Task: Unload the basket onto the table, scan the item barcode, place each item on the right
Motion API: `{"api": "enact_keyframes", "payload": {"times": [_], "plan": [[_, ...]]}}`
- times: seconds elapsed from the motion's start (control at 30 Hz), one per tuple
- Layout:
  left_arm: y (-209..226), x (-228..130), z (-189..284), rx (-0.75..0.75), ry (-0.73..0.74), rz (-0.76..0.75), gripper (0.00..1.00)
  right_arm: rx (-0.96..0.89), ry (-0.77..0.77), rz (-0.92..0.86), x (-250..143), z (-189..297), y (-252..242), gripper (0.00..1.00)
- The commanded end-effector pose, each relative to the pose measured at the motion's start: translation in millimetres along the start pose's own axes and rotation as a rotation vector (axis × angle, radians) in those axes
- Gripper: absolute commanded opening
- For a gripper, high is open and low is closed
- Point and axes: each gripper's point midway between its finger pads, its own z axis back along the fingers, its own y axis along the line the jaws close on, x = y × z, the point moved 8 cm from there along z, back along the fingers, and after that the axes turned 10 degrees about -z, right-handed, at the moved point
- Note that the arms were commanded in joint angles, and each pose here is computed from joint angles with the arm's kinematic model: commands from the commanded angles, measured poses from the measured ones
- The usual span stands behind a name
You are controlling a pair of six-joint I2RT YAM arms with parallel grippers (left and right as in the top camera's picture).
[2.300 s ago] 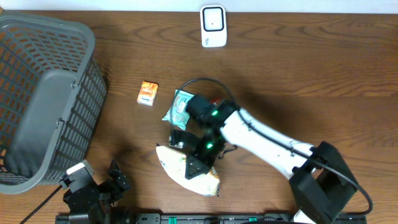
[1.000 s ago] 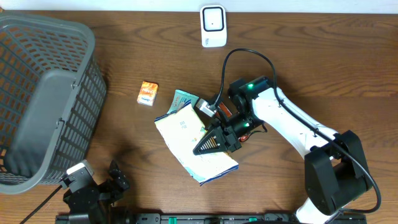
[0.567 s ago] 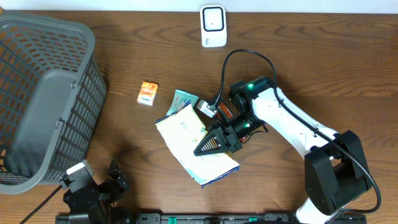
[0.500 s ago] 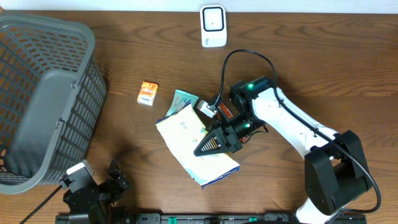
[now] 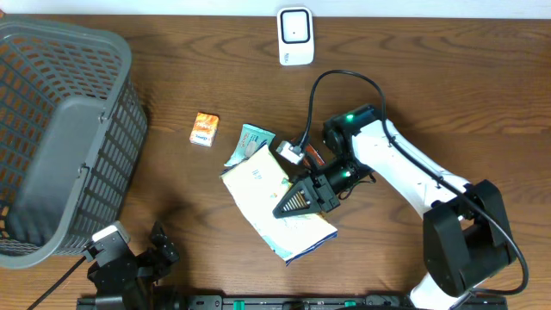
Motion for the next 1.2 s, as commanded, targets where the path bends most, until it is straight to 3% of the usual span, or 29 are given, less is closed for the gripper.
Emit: {"api": "enact_keyframes", "payload": {"times": [0.0,0.47,0.77,0.87,0.97,1.03,1.17], "plan": [[0.8,0.1,0.0,0.008,-0.003,0.003,0.98,-0.009,-0.030,0.063,-1.1,9.2,7.3,0.01],[0.8,0.1,0.0,0.008,-0.003,0.003,0.98,-0.091,-0.063,-0.016,-8.4,40.2,-1.6,0.01],[0.8,0.1,0.0,0.008,-0.003,0.003,0.98,-0.231,-0.129,0.038,2.8,79.3,-18.0,0.02],[0.8,0.1,0.0,0.008,-0.003,0.003,0.98,-0.488,-0.177,-0.202,17.5,106.7,-47.9,0.01],[0.8,0.1,0.0,0.008,-0.003,0.003,0.98,-0.941,-0.315,-0.509,27.6,142.5,-75.6,0.02],[0.8,0.1,0.0,0.008,-0.003,0.003,0.98,-1.119,-0.355,-0.555,31.6,156.0,-74.7,0.01],[0.8,0.1,0.0,0.008,-0.003,0.003,0.98,-1.257,-0.412,-0.483,51.5,172.1,-56.2,0.01]]}}
